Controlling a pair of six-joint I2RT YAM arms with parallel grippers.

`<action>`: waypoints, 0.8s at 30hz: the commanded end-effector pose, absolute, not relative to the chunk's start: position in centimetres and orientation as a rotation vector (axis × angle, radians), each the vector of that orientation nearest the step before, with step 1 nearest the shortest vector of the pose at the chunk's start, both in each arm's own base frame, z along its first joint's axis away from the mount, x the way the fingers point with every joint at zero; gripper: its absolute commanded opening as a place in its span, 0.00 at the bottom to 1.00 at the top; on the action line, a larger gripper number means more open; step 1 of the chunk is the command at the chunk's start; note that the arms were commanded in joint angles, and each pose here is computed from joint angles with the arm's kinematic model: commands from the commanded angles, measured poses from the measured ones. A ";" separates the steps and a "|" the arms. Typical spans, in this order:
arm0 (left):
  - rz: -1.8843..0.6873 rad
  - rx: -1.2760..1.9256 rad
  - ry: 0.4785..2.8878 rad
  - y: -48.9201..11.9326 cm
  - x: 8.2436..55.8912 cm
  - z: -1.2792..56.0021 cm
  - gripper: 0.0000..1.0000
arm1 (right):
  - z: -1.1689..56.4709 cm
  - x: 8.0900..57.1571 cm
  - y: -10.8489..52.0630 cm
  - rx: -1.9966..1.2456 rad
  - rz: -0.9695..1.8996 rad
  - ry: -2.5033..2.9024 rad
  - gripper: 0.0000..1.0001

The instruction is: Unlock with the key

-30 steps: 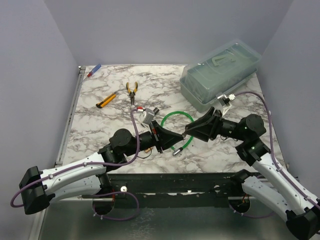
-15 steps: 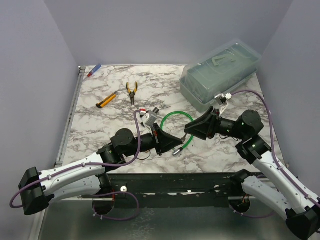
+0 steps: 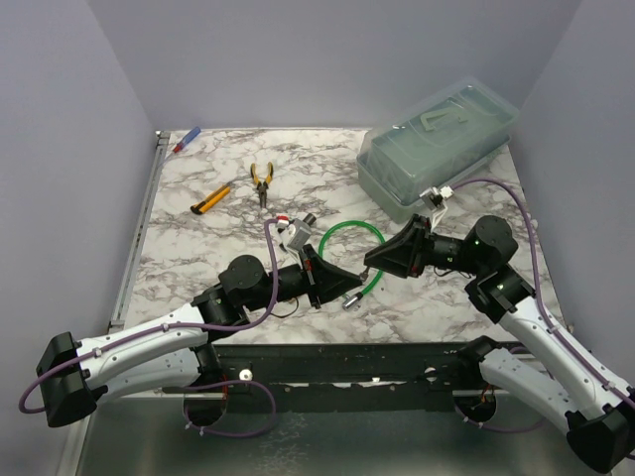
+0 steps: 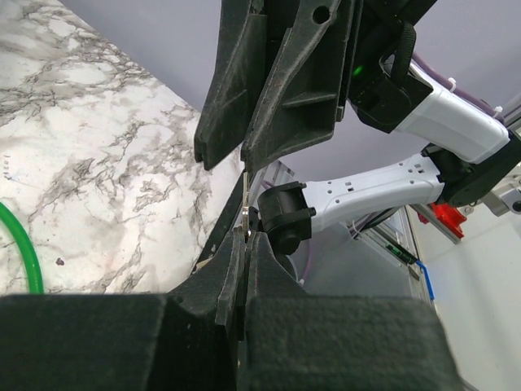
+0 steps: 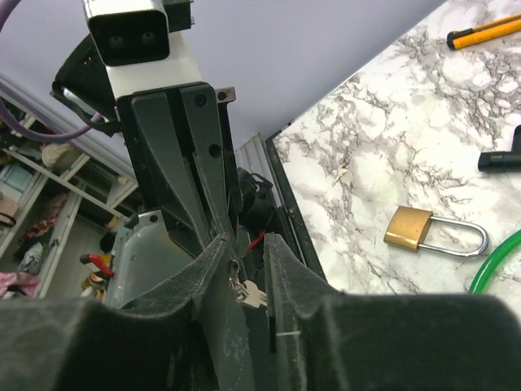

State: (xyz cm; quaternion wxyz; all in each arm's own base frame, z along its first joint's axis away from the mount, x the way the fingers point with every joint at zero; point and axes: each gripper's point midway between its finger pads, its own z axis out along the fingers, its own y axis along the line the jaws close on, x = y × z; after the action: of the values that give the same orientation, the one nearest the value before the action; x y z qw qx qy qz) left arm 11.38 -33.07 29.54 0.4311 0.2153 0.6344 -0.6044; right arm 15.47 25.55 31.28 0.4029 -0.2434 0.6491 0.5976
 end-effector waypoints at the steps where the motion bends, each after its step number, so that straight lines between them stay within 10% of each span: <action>1: -1.513 0.514 1.525 -32.8 11.6 31.7 0.00 | 31.5 14.3 25.7 -0.688 1.548 1.628 0.25; 10: -1.493 0.477 1.530 -32.8 12.3 31.7 0.00 | 31.4 13.8 25.7 -0.697 1.573 1.627 0.01; 17: -1.476 0.444 1.533 -32.8 12.9 31.6 0.01 | 31.5 14.1 25.5 -0.627 1.581 1.627 0.00; 24: -1.467 0.453 1.513 -32.2 12.7 31.6 0.59 | 32.0 15.6 25.3 -0.502 1.540 1.661 0.00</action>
State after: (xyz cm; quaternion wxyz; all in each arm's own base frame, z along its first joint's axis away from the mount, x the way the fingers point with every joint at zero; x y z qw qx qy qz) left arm 12.29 -32.88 29.67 0.4456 0.1951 0.6393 -0.5956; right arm 14.85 25.46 31.45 0.3893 -0.2303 0.6480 0.6128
